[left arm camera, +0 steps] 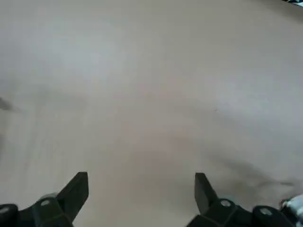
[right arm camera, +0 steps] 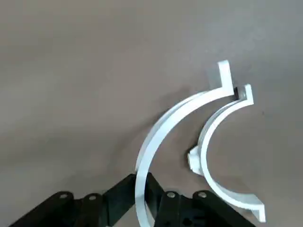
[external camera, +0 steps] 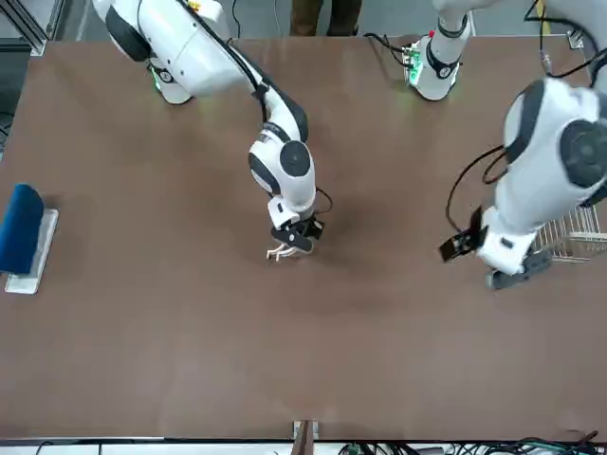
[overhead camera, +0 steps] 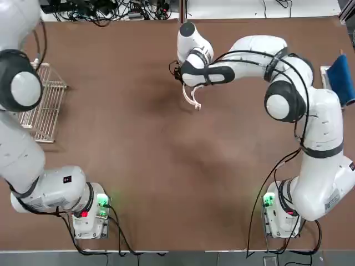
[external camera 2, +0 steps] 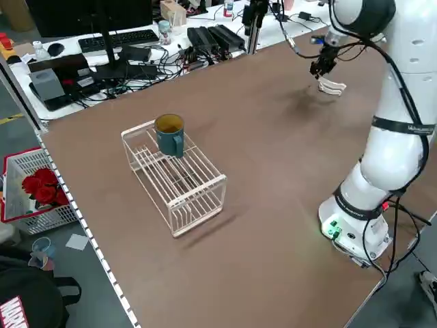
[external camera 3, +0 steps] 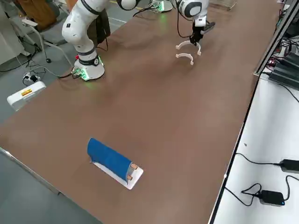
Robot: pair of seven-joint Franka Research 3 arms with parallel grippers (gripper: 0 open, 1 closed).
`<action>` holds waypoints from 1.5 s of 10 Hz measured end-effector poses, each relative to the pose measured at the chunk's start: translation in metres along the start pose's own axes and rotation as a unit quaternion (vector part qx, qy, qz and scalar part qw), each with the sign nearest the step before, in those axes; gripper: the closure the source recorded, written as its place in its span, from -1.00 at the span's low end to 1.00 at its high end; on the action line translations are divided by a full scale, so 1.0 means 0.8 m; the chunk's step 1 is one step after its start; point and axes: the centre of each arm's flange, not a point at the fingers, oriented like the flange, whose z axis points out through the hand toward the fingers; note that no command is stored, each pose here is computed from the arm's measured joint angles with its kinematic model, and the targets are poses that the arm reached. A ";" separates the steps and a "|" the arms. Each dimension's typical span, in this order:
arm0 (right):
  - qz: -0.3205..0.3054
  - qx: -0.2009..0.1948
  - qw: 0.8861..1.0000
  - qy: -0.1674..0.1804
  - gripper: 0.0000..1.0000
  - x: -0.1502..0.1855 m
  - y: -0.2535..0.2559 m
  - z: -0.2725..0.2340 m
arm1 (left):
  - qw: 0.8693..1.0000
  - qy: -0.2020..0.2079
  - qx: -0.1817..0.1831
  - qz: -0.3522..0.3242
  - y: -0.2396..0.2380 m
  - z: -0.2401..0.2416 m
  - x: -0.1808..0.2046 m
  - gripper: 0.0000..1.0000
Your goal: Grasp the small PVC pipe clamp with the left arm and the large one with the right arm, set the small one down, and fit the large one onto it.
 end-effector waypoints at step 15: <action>0.038 -0.012 0.999 0.006 -0.44 0.018 0.009 0.028 | 0.994 0.021 0.008 0.104 -0.071 -0.165 -0.091 -0.98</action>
